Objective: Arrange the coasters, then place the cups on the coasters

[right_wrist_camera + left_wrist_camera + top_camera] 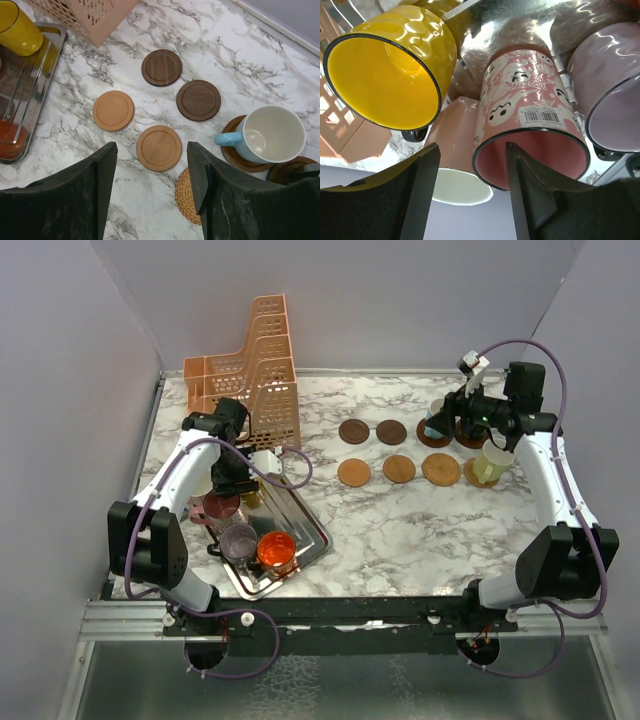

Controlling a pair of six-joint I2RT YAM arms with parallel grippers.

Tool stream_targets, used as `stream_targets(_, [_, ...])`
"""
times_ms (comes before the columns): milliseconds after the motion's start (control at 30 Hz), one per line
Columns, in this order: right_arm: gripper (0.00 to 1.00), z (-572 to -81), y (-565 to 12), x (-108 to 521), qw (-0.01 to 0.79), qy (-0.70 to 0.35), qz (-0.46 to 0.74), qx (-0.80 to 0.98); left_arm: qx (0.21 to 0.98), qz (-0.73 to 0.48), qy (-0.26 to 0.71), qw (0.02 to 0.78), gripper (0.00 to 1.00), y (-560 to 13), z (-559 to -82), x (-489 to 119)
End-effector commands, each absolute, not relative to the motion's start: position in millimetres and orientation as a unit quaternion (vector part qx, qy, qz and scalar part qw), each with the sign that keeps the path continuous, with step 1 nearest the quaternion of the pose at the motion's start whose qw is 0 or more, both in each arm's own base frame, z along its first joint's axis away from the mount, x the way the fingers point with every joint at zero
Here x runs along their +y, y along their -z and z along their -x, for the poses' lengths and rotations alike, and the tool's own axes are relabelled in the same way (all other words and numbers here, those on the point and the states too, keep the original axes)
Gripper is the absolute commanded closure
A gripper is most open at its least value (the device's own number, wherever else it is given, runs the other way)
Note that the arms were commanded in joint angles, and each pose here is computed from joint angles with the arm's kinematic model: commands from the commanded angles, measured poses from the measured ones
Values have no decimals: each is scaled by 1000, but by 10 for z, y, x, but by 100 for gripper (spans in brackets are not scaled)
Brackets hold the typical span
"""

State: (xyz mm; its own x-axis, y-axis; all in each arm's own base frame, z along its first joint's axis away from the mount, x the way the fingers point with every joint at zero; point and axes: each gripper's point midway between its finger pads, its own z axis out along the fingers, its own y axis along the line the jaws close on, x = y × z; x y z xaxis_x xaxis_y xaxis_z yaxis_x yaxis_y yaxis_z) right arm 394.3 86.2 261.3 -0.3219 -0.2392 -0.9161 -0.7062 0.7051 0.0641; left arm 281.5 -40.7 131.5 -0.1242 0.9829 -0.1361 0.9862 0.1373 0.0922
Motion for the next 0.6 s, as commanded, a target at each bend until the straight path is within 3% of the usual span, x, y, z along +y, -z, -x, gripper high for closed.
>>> stream_targets(0, [41,-3892,-2692,923,505,-244,309,768,733,-675,15,85,44,-1217,-2874,-415])
stream_targets(400, [41,-3908,-2628,900,501,-239,306,774,735,-675,25,63,73,-1077,-2753,-383])
stream_targets(567, [41,-3906,-2609,901,499,-238,306,775,735,-674,24,72,80,-1120,-2768,-398])
